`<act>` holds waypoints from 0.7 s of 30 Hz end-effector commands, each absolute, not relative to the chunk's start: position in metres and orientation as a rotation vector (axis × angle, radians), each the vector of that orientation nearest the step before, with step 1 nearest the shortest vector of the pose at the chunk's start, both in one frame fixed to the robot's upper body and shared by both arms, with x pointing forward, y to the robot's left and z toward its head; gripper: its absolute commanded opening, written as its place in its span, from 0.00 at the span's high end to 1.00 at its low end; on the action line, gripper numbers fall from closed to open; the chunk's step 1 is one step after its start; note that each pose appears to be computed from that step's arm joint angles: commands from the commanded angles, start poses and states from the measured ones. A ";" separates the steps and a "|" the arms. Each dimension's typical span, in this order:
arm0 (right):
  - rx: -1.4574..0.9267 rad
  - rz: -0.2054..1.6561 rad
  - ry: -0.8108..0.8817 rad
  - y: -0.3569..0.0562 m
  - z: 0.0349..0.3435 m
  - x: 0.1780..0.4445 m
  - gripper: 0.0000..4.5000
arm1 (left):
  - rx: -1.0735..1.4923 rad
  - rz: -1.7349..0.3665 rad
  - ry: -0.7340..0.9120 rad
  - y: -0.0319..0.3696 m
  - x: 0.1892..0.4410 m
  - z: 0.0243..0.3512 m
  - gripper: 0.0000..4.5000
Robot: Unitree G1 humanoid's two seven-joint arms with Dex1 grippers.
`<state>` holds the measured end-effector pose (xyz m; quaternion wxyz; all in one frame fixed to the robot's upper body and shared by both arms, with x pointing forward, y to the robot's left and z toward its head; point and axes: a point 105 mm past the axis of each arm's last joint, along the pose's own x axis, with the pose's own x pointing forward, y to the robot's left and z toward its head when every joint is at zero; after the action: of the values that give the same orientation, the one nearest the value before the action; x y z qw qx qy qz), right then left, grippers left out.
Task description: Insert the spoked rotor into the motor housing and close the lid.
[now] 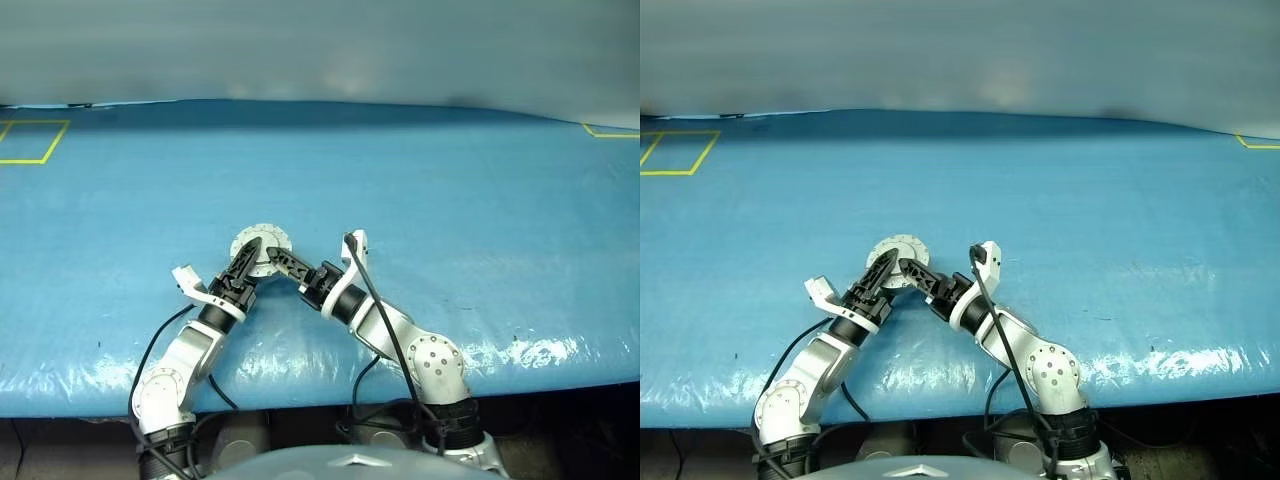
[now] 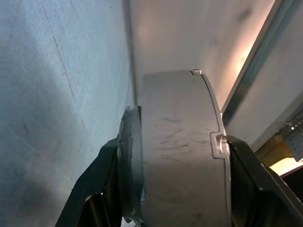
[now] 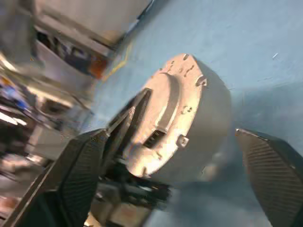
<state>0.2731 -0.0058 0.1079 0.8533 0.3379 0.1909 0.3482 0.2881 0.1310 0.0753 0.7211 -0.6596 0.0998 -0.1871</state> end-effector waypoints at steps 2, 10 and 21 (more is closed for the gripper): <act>0.497 0.733 0.211 -0.013 0.126 0.274 0.00 | -1.339 -0.384 0.147 0.149 0.312 0.094 0.45; 0.200 0.725 0.100 -0.021 0.111 0.269 0.00 | -1.254 -0.350 0.107 0.169 0.360 0.105 0.45; -0.068 0.575 -0.029 -0.035 0.095 0.275 0.00 | -1.139 -0.174 0.101 0.177 0.424 0.099 0.45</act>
<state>0.2737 -0.0339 0.0886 0.9567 -0.0286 0.0011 0.2898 0.4141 0.1712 0.0778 0.8267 -0.5509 0.0873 -0.0737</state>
